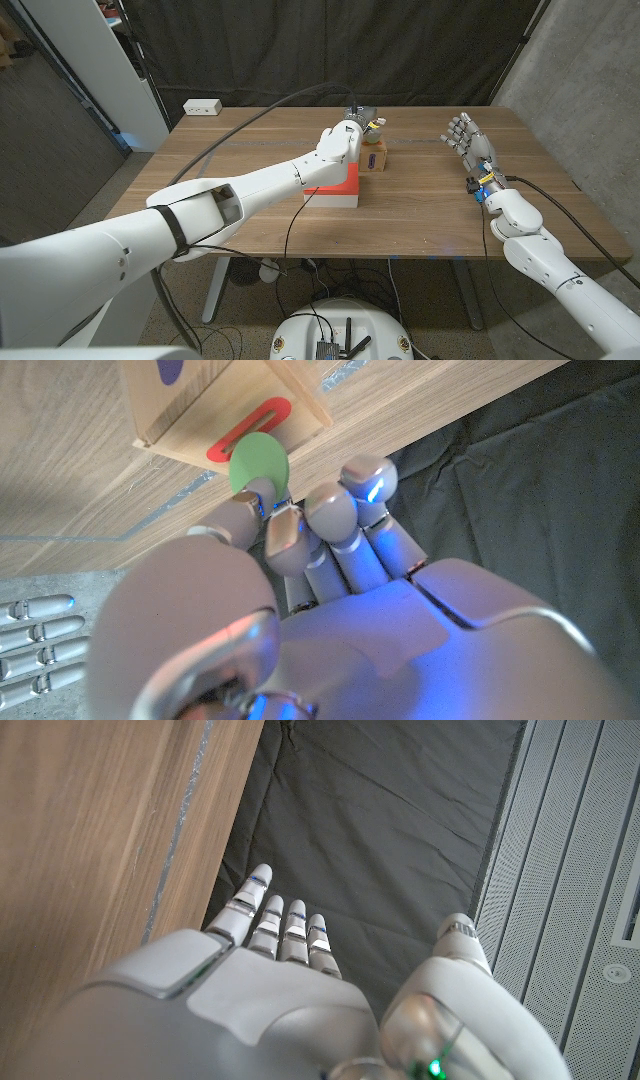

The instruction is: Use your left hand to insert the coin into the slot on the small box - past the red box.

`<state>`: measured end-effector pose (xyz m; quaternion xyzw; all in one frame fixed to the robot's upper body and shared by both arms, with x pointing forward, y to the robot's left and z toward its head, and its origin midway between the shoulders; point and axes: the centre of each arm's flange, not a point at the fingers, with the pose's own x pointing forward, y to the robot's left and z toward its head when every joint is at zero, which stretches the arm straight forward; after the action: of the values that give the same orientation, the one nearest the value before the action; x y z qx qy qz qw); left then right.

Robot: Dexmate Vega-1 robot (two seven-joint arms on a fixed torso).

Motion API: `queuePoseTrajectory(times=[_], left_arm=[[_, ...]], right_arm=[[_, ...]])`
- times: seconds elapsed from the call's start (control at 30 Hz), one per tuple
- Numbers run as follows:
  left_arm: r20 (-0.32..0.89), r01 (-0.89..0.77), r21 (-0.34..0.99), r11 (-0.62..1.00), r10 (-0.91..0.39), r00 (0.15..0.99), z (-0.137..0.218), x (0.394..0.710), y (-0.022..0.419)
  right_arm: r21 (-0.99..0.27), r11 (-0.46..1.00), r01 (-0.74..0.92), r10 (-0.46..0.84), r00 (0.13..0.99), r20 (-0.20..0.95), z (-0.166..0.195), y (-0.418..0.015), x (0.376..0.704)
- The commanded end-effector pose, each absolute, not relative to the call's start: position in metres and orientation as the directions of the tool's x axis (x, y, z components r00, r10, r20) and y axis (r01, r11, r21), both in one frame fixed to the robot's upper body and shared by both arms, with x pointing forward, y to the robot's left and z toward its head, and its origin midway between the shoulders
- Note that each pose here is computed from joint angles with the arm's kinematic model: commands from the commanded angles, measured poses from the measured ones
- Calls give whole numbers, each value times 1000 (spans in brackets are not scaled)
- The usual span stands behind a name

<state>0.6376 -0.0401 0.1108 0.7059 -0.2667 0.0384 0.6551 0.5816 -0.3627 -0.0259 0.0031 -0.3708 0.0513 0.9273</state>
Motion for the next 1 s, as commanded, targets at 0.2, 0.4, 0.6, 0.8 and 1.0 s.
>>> queuePoseTrajectory(times=[0.2, 0.4, 0.6, 0.8, 1.0], left_arm=[[388, -409, 913, 4, -322, 863, 104, 640, -39], [389, -410, 912, 6, -326, 862, 105, 638, -40], [387, -407, 913, 5, -325, 863, 104, 639, -40], [375, -396, 918, 0, -323, 869, 100, 642, -41], [373, -394, 919, -2, -320, 871, 99, 644, -42]], right_arm=[[-33, 995, -99, 94, 718, 689, -25, -362, 582], [-33, 995, -99, 94, 717, 691, -24, -361, 581], [-38, 994, -99, 98, 717, 690, -24, -360, 581], [-34, 994, -102, 97, 721, 686, -25, -360, 583], [-36, 994, -102, 98, 720, 687, -25, -361, 584]])
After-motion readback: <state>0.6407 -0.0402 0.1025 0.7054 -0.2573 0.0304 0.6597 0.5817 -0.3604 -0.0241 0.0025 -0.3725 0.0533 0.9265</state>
